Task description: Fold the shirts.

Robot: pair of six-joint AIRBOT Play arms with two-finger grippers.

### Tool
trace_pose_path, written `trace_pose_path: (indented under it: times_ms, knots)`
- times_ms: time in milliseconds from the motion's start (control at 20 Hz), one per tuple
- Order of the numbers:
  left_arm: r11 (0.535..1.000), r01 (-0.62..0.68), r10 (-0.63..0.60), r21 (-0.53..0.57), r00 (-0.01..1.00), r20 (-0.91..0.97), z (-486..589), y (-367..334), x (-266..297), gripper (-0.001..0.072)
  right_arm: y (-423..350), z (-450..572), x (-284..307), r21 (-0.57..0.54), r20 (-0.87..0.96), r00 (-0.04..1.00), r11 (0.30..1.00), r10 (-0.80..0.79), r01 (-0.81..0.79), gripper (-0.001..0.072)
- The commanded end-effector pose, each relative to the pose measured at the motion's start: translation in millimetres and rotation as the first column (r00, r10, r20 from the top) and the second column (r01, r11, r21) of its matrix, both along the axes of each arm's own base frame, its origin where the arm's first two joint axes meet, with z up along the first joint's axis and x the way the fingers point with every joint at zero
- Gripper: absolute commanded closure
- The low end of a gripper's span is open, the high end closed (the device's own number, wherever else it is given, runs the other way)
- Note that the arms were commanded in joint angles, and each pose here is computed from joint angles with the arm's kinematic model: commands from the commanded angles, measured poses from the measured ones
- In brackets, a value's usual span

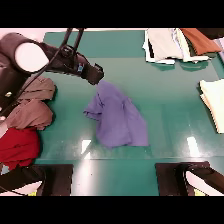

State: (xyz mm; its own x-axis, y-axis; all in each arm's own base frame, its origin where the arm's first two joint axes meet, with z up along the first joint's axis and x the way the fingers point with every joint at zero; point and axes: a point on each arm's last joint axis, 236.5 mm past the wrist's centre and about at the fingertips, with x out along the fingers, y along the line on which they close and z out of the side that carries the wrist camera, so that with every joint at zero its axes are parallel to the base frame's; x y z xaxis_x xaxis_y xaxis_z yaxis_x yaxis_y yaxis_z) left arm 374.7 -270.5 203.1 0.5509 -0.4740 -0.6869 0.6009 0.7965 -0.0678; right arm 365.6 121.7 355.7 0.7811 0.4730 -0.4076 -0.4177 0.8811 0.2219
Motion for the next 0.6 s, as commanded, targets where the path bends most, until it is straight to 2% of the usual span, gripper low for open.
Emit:
trace_pose_path:
  times_ms: [0, 250, 550]
  knots:
    - [0.989, -0.145, 0.147, 0.025, 0.978, -0.149, -41, 40, 20, 0.0157, 1, -4, -4, -0.012, -0.025, 1.000, 1.000, 0.014, -0.015, 0.0695]
    - [0.961, -0.267, 0.274, 0.071, 0.889, -0.367, -159, 84, 18, 0.0157, 1, -5, -5, -0.013, -0.029, 0.999, 1.000, 0.016, -0.016, 0.0696]
    - [0.935, -0.338, 0.335, 0.104, 0.752, -0.568, -268, 88, -4, 0.0157, 2, -7, -6, -0.018, -0.042, 0.999, 1.000, 0.020, -0.021, 0.0695]
